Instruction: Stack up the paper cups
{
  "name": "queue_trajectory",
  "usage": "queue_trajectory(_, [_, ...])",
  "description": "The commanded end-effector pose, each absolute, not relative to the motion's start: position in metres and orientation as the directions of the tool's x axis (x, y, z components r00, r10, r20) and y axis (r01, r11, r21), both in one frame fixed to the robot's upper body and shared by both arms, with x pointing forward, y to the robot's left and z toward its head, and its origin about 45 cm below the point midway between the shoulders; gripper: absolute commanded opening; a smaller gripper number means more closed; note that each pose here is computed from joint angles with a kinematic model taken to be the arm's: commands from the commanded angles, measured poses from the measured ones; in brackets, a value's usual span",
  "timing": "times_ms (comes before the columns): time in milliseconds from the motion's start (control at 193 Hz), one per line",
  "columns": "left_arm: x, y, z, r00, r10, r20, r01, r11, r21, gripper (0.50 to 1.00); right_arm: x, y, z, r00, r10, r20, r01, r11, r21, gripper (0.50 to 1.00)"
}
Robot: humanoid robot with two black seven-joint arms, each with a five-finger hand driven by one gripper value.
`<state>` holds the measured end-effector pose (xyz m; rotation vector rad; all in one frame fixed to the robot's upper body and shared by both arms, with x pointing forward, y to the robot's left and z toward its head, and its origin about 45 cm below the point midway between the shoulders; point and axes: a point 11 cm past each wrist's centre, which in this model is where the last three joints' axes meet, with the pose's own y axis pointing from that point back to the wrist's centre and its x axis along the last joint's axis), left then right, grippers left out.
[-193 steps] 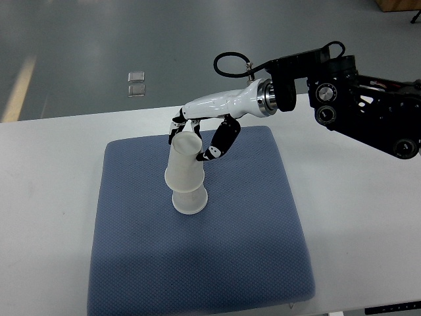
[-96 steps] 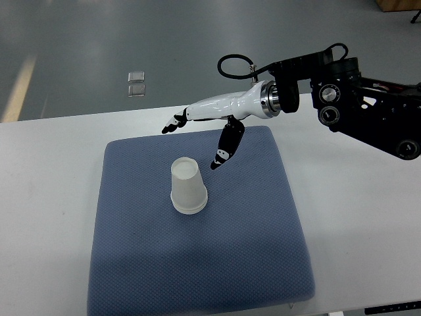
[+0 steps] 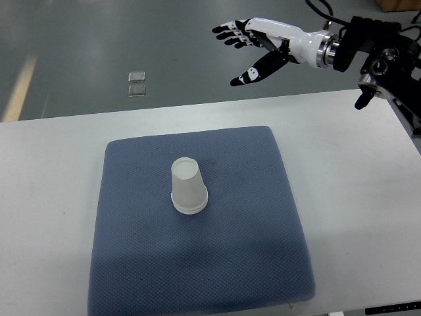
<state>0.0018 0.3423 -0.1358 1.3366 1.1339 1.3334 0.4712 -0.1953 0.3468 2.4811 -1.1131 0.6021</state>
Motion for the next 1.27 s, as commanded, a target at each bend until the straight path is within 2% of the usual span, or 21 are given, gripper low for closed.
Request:
queue_trajectory(0, [0.002,0.342,-0.136,-0.005,0.986,0.169,0.008,-0.169,0.986,1.000,0.483,-0.235,0.324,0.480,-0.804,0.352,-0.873,-0.476,0.103,0.911])
queue_trajectory(187, [0.002,0.342,-0.136,-0.005,0.986,0.169,0.008,-0.169,0.986,1.000,0.487,-0.277,0.278,0.251,-0.963,0.100,-0.961,-0.236,0.142,0.911])
queue_trajectory(374, [0.002,0.342,-0.136,-0.005,0.986,0.169,0.008,-0.169,0.986,1.000,0.482,-0.279,0.253,0.170,-0.985,-0.027,-0.968,-0.172,0.185,0.913])
queue_trajectory(493, [0.002,0.342,-0.136,-0.005,0.986,0.169,0.008,-0.169,0.986,1.000,0.478,-0.282,0.241,0.104,-0.974,-0.203,-0.968,-0.146,0.206,0.913])
queue_trajectory(763, [0.002,0.342,-0.136,-0.005,0.986,0.169,0.008,-0.169,0.986,1.000,0.465,-0.263,0.210,0.102,-0.952,-0.289,-0.955,-0.176,0.241,0.917])
queue_trajectory(1261, [0.002,0.342,-0.136,-0.005,0.986,0.169,0.008,-0.169,0.986,1.000,0.455,-0.257,0.193,0.101,-0.949,-0.298,-0.949,-0.182,0.259,0.919])
